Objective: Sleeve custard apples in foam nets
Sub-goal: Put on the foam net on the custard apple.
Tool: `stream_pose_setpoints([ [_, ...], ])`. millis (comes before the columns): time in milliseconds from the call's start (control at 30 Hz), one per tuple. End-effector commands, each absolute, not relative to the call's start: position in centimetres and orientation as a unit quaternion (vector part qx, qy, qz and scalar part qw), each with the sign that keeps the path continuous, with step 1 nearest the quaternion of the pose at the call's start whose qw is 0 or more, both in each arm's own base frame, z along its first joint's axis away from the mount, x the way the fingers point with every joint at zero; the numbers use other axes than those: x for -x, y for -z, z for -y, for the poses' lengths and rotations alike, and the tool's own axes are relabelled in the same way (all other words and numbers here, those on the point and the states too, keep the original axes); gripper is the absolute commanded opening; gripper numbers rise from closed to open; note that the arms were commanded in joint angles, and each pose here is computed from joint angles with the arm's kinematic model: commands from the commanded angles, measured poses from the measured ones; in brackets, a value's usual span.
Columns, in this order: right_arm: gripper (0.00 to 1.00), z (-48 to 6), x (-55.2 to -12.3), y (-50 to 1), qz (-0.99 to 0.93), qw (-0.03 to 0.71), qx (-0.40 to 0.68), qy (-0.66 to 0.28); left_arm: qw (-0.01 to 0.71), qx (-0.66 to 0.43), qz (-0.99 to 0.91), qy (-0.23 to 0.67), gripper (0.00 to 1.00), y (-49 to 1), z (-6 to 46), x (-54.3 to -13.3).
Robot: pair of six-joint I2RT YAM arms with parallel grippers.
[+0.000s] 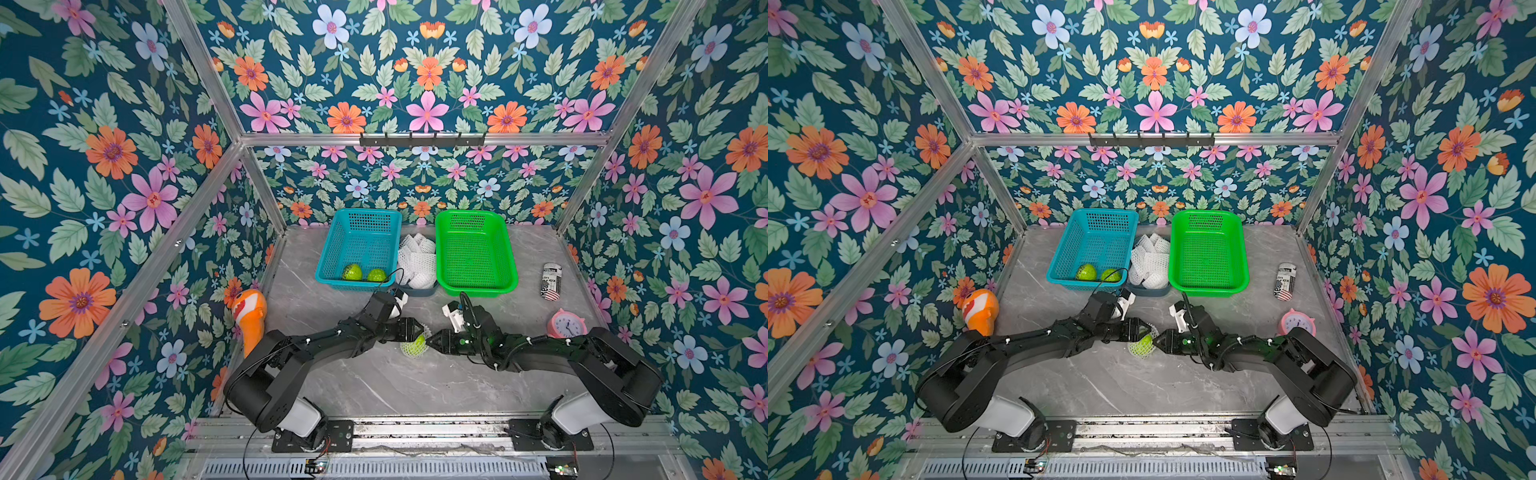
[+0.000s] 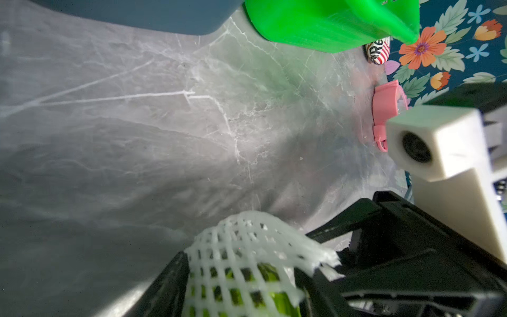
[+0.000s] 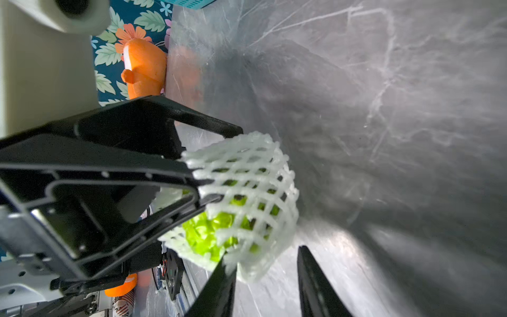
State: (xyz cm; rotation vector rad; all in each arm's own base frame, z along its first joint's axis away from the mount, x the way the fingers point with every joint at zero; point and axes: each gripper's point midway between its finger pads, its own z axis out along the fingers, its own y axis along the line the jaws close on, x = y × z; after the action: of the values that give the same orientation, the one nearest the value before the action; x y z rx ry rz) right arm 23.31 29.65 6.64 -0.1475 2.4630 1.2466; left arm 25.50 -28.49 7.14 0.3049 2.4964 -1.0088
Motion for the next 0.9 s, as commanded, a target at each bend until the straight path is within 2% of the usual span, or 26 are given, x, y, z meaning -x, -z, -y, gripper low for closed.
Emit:
stream_pose_setpoints([
  [0, 0.39, -29.1, -23.2, -6.1, -0.884, 0.189, 0.056, -0.424, 0.225, -0.12, -0.891, 0.375, 0.69, -8.3, 29.0, -25.8],
  [133, 0.39, -29.1, -23.2, -5.8, -0.886, 0.188, 0.055, -0.421, 0.23, -0.127, -0.891, 0.371, 0.74, -9.0, 29.2, -26.1],
  [400, 0.4, -29.0, -23.0, -7.0, -0.881, 0.193, 0.062, -0.427, 0.242, -0.124, -0.896, 0.35, 0.75, -10.1, 28.0, -25.9],
  [600, 0.45, -28.6, -22.9, -9.2, -0.881, 0.207, 0.078, -0.419, 0.252, -0.116, -0.902, 0.331, 0.75, -11.5, 26.1, -24.8],
  [867, 0.45, -28.3, -25.4, -11.5, -0.881, 0.227, 0.066, -0.411, 0.229, -0.085, -0.912, 0.331, 0.54, -10.2, 23.5, -20.8],
])
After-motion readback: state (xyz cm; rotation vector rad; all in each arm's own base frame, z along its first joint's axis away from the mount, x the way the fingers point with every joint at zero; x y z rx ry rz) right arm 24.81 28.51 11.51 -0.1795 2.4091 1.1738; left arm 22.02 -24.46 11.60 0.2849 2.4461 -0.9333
